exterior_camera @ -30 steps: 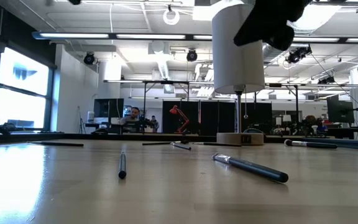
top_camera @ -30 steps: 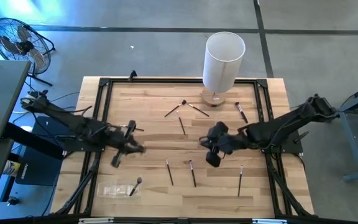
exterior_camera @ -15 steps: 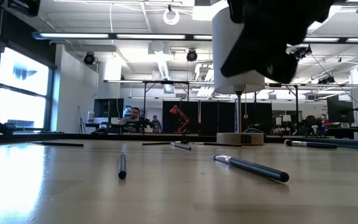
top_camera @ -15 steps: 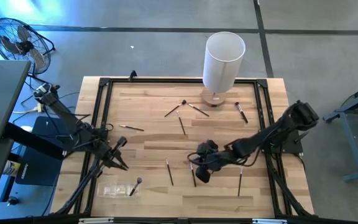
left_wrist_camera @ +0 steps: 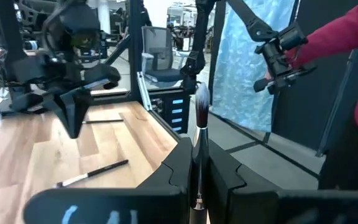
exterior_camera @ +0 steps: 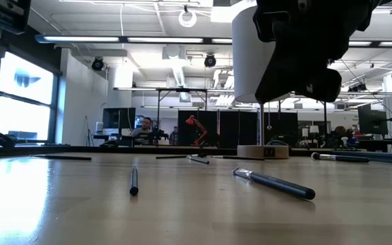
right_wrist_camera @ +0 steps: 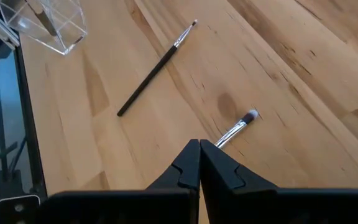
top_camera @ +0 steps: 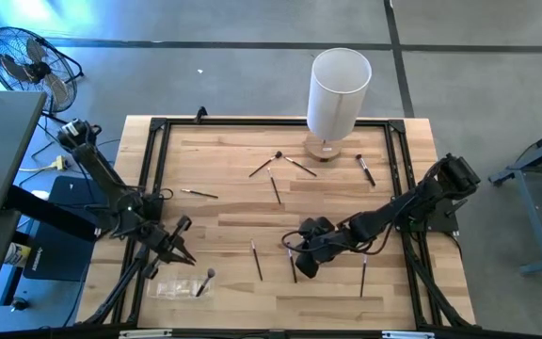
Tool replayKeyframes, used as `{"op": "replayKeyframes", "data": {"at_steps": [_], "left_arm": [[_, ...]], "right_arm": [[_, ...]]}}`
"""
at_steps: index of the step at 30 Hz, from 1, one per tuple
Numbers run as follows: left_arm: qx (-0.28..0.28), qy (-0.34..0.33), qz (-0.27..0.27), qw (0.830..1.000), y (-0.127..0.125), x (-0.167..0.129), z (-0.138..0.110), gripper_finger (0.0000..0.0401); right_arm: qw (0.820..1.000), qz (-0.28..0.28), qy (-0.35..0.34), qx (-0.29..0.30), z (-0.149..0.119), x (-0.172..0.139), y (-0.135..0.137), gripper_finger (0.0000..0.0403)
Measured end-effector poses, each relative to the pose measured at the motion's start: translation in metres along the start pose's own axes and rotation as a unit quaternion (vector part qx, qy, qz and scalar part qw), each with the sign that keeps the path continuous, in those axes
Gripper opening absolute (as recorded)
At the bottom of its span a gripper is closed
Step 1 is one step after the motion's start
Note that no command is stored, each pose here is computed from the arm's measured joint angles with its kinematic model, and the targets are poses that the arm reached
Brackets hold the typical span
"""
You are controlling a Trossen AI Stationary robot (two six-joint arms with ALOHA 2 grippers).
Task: Put items in baskets/containers
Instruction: Put the black eyeshadow brush into the transparent organizer
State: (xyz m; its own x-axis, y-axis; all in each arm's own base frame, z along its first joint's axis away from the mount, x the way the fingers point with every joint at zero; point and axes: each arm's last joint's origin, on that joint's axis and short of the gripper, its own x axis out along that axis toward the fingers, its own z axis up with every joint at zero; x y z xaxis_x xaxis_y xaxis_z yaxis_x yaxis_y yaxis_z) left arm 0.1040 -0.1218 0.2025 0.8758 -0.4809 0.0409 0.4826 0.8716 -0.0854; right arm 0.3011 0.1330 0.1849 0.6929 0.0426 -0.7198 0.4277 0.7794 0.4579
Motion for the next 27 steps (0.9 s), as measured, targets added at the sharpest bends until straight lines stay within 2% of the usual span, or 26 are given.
{"op": "replayKeyframes", "data": {"at_steps": [11, 24, 27], "left_arm": [[-0.023, -0.006, -0.009, 1.000, -0.015, 0.017, -0.015, 0.0013], [-0.039, 0.038, -0.020, 0.998, -0.025, 0.035, -0.029, 0.0013], [-0.049, 0.043, -0.020, 0.998, -0.024, 0.036, -0.031, 0.0032]], "right_arm": [[1.000, 0.000, 0.002, 0.008, 0.000, 0.000, 0.000, 0.0001], [1.000, 0.001, 0.001, 0.012, 0.000, 0.000, 0.000, 0.0001], [1.000, 0.001, 0.001, 0.012, 0.000, 0.000, 0.000, 0.0000]]}}
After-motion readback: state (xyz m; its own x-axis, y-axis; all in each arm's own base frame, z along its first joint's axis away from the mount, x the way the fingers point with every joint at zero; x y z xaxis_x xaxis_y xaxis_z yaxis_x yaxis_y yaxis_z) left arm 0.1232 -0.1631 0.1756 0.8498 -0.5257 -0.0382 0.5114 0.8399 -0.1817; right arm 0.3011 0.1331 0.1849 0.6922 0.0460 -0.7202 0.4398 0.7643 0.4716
